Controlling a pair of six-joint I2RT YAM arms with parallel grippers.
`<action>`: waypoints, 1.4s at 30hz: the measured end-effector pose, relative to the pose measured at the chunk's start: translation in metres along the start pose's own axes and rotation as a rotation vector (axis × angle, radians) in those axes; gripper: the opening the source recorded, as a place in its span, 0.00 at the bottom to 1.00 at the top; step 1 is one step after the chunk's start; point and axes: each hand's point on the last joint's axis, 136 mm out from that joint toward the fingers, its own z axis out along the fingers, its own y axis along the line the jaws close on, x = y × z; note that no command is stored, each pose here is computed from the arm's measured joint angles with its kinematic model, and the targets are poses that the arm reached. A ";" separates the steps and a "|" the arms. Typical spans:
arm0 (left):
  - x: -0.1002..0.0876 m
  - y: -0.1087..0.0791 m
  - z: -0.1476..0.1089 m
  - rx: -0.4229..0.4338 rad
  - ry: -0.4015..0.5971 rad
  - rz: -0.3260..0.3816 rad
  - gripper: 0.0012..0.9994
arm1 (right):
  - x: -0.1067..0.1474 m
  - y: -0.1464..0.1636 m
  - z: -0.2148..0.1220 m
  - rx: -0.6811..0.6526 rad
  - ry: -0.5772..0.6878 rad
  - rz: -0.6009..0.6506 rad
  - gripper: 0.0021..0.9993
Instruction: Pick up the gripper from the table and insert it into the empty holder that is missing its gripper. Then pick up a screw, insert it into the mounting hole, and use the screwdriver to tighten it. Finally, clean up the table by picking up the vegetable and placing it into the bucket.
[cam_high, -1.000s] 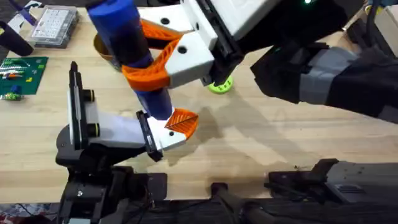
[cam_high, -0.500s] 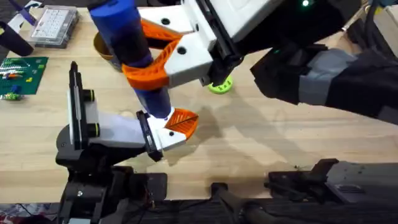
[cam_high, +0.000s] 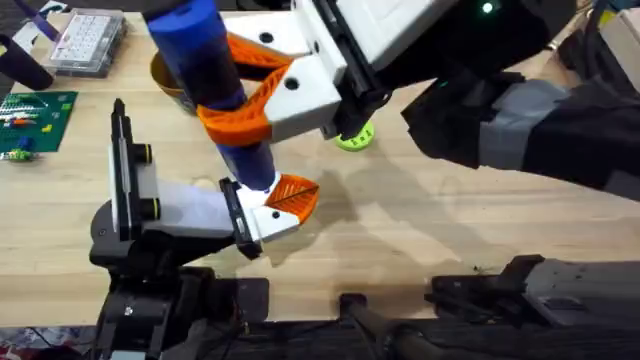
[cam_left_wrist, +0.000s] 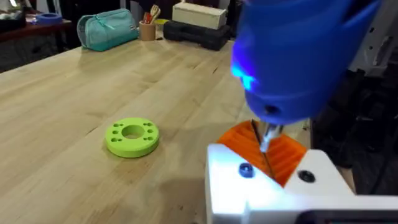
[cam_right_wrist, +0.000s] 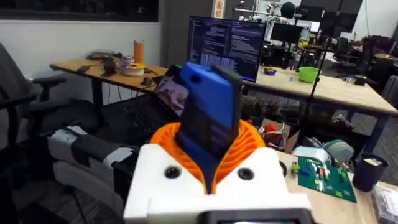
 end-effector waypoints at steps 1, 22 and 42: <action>0.000 0.000 0.000 0.000 0.000 0.000 0.00 | 0.000 0.000 0.000 0.000 0.000 0.000 0.03; 0.000 0.000 0.000 0.000 0.000 0.000 0.00 | 0.013 -0.006 0.001 0.005 0.013 0.022 0.03; 0.000 0.000 0.000 0.000 0.000 0.000 0.00 | 0.014 -0.007 0.000 0.005 0.013 0.019 0.03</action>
